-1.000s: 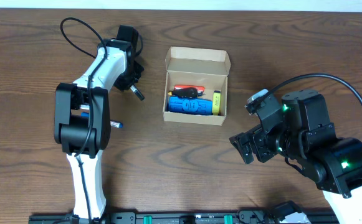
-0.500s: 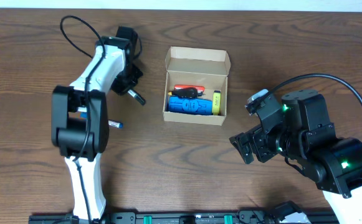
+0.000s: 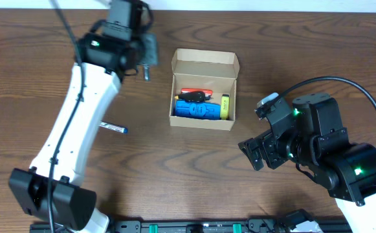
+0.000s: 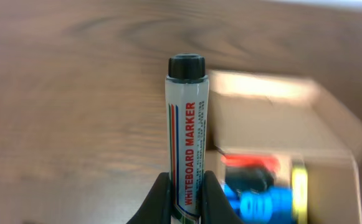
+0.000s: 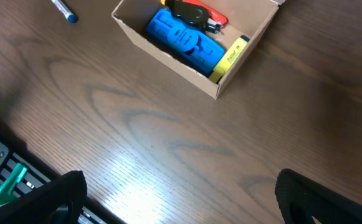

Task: Pack container
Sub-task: 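Carry the white marker with left gripper and lower into box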

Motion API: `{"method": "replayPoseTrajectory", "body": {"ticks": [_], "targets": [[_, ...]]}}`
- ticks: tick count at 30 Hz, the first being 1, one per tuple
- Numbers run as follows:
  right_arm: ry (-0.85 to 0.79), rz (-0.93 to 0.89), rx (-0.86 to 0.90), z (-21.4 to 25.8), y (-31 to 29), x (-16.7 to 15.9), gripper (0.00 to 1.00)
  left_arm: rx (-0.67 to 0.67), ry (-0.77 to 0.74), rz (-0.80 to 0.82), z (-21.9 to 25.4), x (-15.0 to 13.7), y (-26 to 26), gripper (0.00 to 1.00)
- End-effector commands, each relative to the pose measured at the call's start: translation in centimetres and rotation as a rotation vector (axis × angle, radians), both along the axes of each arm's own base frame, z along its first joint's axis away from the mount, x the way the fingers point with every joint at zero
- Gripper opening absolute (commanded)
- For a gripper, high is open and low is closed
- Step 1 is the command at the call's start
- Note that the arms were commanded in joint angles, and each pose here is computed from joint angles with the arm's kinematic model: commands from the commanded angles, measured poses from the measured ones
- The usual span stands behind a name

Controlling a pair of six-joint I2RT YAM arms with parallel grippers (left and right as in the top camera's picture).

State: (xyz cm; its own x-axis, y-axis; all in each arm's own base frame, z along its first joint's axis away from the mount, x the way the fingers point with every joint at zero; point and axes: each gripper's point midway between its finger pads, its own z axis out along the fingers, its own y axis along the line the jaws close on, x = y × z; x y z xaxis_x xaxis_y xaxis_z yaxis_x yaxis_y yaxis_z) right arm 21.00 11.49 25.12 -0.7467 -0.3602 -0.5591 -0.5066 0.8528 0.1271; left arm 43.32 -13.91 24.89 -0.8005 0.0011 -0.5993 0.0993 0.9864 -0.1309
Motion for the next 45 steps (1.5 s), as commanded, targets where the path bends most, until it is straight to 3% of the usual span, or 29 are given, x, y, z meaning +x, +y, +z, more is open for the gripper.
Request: {"method": "replayPoseTrajectory", "body": {"ticks": [1,10,13,29,45], "targets": [[0.0,-0.016,0.004,0.1,-0.1,0.1,0.99,0.215,-0.066,-0.599,-1.0,-2.5,-5.8,0.06],[0.0,-0.016,0.004,0.1,-0.1,0.1,0.99,0.554,-0.257,-1.3,-2.2,-7.2,-13.7,0.06],[0.0,-0.017,0.004,0.1,-0.1,0.1,0.99,0.623,-0.284,-1.432,-3.2,-7.7,-14.8,0.05],[0.0,-0.016,0.004,0.1,-0.1,0.1,0.99,0.713,-0.001,-1.569,-15.1,-6.1,-14.1,0.05],[0.0,-0.016,0.004,0.1,-0.1,0.1,0.99,0.598,0.102,-1.587,-18.0,-6.7,-12.8,0.08]]}}
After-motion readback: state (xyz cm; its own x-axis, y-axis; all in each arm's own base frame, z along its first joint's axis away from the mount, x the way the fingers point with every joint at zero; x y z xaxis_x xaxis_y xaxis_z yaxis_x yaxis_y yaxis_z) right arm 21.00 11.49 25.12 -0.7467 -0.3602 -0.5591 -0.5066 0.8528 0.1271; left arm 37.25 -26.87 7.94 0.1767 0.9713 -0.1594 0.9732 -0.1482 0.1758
